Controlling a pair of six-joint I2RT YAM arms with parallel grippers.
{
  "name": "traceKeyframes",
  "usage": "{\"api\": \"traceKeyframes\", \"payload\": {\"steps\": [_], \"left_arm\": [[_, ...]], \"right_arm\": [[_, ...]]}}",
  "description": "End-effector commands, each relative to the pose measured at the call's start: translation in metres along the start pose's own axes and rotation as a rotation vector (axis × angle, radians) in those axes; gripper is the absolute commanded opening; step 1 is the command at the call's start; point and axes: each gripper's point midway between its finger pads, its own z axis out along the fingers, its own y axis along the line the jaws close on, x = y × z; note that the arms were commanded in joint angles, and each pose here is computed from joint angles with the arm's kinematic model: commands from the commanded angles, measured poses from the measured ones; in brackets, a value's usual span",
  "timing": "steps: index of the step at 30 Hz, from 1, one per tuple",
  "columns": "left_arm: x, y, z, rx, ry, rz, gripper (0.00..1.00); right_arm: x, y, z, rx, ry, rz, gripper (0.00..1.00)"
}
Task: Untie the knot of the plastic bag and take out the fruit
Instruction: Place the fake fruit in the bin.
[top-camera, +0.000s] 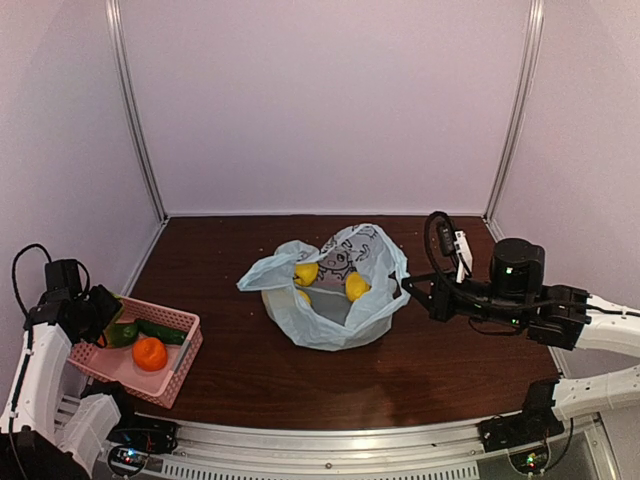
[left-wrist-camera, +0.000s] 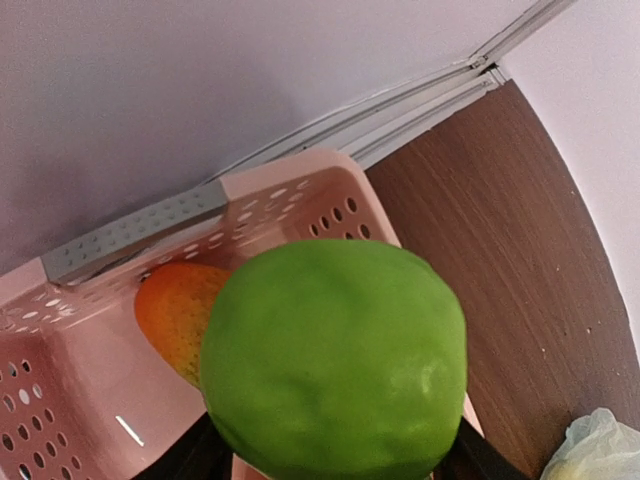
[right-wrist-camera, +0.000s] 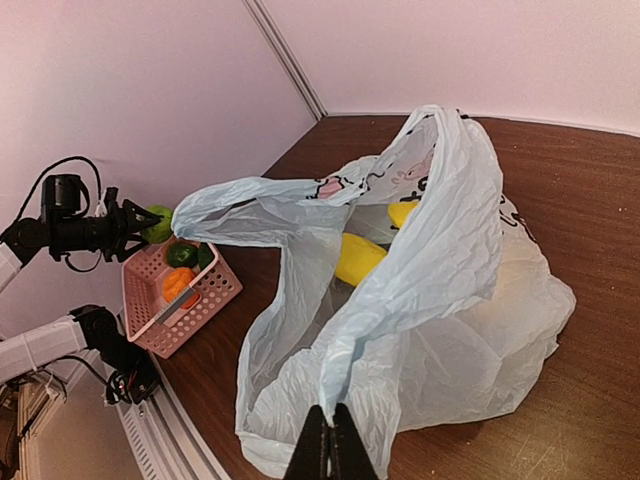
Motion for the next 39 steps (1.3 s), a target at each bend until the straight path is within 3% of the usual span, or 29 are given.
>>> {"api": "traceKeyframes", "payload": {"steps": [1, 7, 9, 13, 21, 29, 34, 39], "left_arm": [[-0.015, 0.014, -0.011, -0.091, -0.069, -0.070, 0.55], [-0.013, 0.011, -0.007, -0.076, -0.053, -0.054, 0.63], [-0.013, 0.009, -0.006, -0.067, -0.047, -0.045, 0.72], [-0.014, 0.007, -0.007, -0.056, -0.049, -0.037, 0.80], [-0.018, -0.011, -0.011, 0.028, -0.052, 0.032, 0.88], [-0.025, -0.085, -0.033, 0.390, -0.026, 0.198, 0.91], [-0.032, -0.128, -0.058, 0.535, -0.030, 0.343, 0.91], [0.001, -0.200, -0.089, 0.736, 0.046, 0.574, 0.91]], "right_arm": [[-0.003, -0.002, -0.005, 0.011, -0.027, -0.003, 0.00], [-0.004, -0.002, -0.005, 0.011, -0.028, -0.007, 0.00], [-0.004, -0.001, -0.005, 0.010, -0.028, -0.009, 0.00], [-0.005, -0.001, -0.005, 0.009, -0.029, -0.009, 0.00], [-0.006, -0.001, -0.006, 0.009, -0.034, -0.009, 0.00], [-0.011, 0.001, -0.004, 0.007, -0.049, -0.010, 0.00], [-0.013, 0.003, -0.001, 0.006, -0.045, -0.017, 0.00], [-0.013, 0.005, 0.003, -0.003, -0.039, -0.021, 0.00]]}}
